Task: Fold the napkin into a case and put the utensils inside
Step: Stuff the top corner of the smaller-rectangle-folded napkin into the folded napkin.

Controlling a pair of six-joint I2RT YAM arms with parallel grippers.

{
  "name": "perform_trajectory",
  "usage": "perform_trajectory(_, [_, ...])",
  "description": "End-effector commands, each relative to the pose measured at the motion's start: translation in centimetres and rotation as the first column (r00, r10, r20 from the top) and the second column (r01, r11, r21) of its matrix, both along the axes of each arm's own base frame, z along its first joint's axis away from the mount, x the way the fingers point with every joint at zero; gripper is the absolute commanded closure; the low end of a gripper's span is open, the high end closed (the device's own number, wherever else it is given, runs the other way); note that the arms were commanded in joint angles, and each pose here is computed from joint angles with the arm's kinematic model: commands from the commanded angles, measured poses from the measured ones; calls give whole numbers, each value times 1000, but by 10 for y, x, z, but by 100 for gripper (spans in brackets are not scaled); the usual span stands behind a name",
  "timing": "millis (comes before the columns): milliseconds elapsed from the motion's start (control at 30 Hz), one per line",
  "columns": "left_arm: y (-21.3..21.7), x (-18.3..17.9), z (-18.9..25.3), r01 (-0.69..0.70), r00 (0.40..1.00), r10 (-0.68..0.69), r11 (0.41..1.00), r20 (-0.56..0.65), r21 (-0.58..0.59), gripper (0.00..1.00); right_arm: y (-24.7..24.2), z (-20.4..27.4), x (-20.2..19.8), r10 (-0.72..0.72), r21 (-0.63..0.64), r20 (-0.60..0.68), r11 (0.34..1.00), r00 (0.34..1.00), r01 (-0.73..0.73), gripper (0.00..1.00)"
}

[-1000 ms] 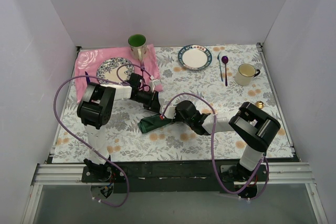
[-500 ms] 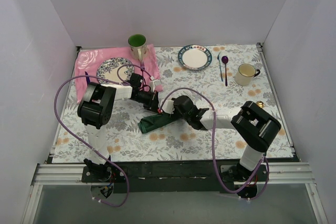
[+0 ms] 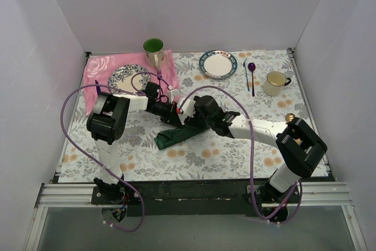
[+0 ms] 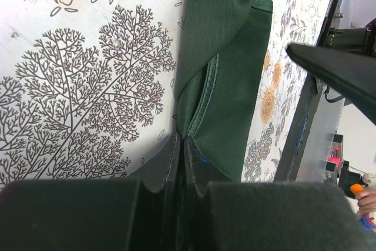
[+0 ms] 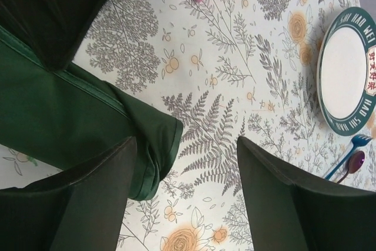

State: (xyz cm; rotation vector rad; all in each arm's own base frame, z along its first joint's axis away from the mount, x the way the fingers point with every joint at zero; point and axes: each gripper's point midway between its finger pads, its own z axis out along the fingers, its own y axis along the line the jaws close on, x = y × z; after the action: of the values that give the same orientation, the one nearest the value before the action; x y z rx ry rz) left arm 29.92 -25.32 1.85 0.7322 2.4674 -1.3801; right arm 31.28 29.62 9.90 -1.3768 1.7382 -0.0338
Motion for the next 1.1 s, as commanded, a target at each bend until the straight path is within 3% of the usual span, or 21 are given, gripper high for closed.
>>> perform_trajectory(0, [21,-8,-45,-20,1000,22,981,-10,190,100,-11,-4,2,-5,-6,25,1000,1000,5,23])
perform_trajectory(200, [21,-8,-45,-21,1000,23,981,-13,191,100,-19,-31,6,8,-67,54,998,998,-4,21])
perform_trajectory(667, [23,-10,-47,-8,1000,10,981,-9,196,100,-21,-25,28,-52,-46,199,997,979,62,22])
perform_trajectory(1067, [26,-13,-51,4,1000,0,979,-18,205,100,-31,-62,32,-27,-132,252,989,967,62,26])
